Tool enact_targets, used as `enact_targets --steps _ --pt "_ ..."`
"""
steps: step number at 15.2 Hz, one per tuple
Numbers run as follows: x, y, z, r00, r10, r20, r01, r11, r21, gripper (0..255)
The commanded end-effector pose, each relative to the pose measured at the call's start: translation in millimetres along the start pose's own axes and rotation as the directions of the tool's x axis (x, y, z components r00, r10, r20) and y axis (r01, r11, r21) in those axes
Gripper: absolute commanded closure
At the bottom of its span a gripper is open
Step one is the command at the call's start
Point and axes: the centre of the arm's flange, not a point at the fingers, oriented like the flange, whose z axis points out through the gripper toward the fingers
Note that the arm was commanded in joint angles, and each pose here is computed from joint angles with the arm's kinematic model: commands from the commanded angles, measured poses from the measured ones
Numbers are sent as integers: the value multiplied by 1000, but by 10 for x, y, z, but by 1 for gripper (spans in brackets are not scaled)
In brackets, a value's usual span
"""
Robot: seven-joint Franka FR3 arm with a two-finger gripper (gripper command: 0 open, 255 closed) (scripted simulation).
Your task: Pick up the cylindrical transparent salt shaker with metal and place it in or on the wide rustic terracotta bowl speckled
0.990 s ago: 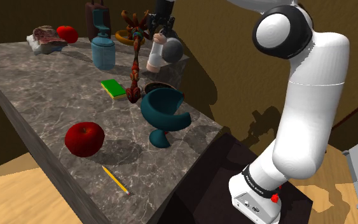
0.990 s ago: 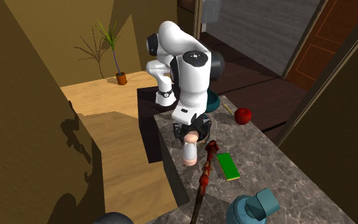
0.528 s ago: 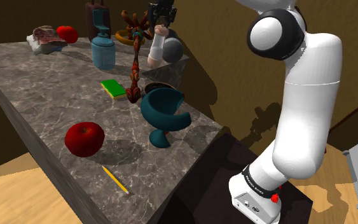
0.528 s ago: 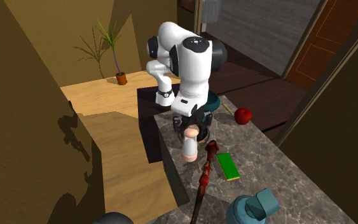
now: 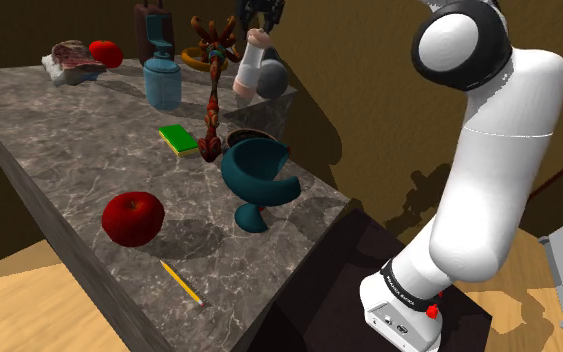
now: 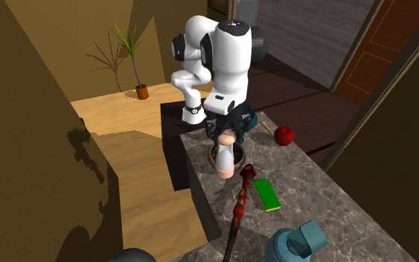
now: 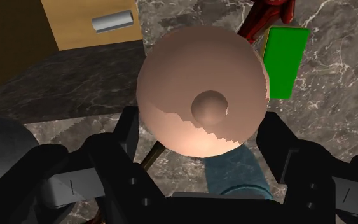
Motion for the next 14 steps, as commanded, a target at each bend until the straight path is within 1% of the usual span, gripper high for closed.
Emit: enact_targets --steps 1,10,11,14 --pt "-244 -103 -118 1000 0 0 0 1000 0 255" --pt "-1209 -586 -616 1000 0 0 0 1000 0 255" --pt "-1274 -619 -649 1000 0 0 0 1000 0 255" --pt "-1284 -617 -491 1000 0 0 0 1000 0 255"
